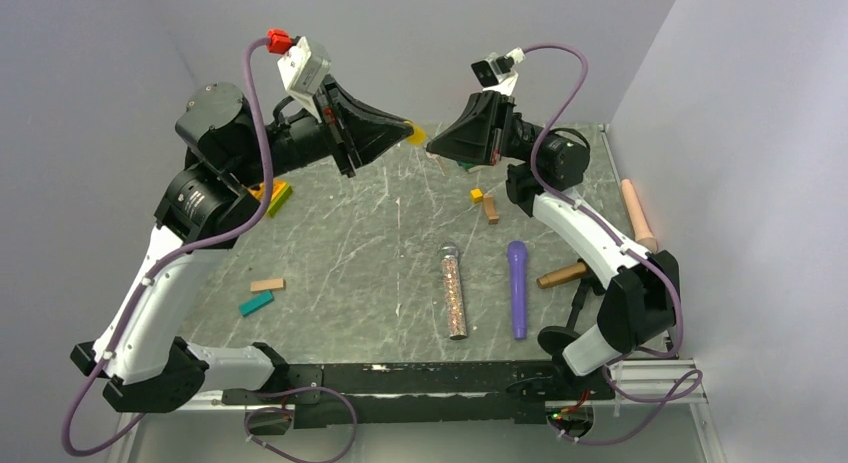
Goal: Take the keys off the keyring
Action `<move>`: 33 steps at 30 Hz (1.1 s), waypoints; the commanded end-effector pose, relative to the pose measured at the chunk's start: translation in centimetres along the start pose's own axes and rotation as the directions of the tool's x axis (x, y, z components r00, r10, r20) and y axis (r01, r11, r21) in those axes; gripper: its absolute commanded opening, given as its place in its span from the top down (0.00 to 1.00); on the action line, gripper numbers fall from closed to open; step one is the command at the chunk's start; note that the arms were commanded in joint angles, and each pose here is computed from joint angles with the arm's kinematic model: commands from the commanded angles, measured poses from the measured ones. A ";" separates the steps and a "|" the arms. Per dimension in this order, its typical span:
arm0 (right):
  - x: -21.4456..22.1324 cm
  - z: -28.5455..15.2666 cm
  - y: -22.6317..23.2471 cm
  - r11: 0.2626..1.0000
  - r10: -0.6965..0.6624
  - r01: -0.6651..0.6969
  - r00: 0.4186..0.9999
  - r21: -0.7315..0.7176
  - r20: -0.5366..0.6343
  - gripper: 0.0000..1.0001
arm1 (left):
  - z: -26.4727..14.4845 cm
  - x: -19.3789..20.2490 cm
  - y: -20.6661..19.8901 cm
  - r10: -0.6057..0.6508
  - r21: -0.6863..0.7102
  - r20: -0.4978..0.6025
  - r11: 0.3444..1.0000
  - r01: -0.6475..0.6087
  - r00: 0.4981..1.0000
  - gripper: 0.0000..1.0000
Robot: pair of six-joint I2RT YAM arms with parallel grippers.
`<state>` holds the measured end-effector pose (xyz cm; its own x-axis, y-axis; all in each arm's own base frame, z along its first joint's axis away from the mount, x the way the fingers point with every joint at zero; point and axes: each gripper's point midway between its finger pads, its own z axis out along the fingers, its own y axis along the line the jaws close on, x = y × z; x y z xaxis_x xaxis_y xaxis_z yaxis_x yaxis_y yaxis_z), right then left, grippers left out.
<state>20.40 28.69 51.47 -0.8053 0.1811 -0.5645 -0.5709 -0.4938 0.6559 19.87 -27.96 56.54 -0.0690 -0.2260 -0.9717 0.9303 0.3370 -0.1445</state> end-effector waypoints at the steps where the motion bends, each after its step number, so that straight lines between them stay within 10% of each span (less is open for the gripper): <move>1: 0.4 0.4 0.9 0.997 -0.066 0.067 0.997 0.030 -0.040 1.00 | -2.0 -1.7 -0.9 0.018 -0.024 0.061 1.000 -0.017 0.998 0.83; 13: 4.7 -4.7 -7.0 0.792 0.014 0.134 0.971 0.595 -0.237 1.00 | -11.2 3.8 2.1 -0.030 -0.390 0.030 0.920 0.039 0.999 0.37; 20: 8.8 -11.1 -9.8 0.549 0.122 0.227 0.930 0.804 -0.346 1.00 | -9.8 10.3 3.0 -0.229 -0.394 -0.229 0.911 0.124 0.946 0.32; 22: 9.2 -12.1 -10.1 0.508 0.127 0.242 0.928 0.827 -0.350 1.00 | -8.6 11.8 2.4 -0.287 -0.337 -0.300 0.924 0.180 0.910 0.15; 28: 12.0 -11.5 -9.0 0.635 0.160 0.198 0.912 0.747 -0.378 1.00 | -5.9 11.9 3.0 -0.370 -0.262 -0.326 0.919 0.293 0.870 0.05; 33: 12.1 -9.5 -6.3 0.751 0.081 0.222 0.903 0.622 -0.421 1.00 | -4.4 11.2 2.8 -0.432 -0.114 -0.323 0.901 0.419 0.842 0.19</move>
<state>18.16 25.74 31.92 -0.8021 -0.2278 -0.5521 -0.5954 0.3768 0.7096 22.51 -24.73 39.92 -0.5953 -0.0012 -0.8035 0.6805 0.5309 -0.5050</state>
